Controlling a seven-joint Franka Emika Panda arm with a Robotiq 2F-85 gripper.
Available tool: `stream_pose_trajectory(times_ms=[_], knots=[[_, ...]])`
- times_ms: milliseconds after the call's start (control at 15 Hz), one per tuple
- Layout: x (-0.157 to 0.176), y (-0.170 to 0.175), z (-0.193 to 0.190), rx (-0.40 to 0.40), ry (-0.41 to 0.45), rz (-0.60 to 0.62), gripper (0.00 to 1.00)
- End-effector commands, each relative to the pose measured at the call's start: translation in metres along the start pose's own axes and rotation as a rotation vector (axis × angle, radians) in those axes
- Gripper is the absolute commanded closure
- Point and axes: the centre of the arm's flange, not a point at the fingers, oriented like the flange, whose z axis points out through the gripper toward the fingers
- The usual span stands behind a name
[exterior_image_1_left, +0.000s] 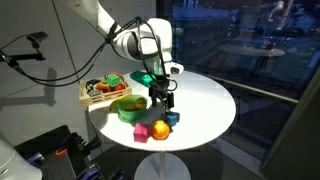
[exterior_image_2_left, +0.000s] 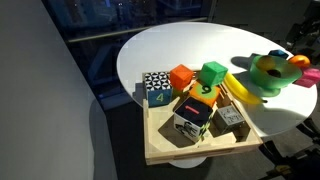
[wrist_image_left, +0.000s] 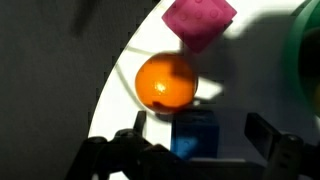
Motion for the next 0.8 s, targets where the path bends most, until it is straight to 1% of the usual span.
stream_pose_trajectory(times_ms=[0,333,733], knots=[[-0.009,0.012,0.008,0.007,0.006,0.031,0.0],[-0.013,0.024,0.02,0.013,-0.012,0.05,0.0],[-0.014,0.031,0.035,0.031,0.002,0.046,0.0]])
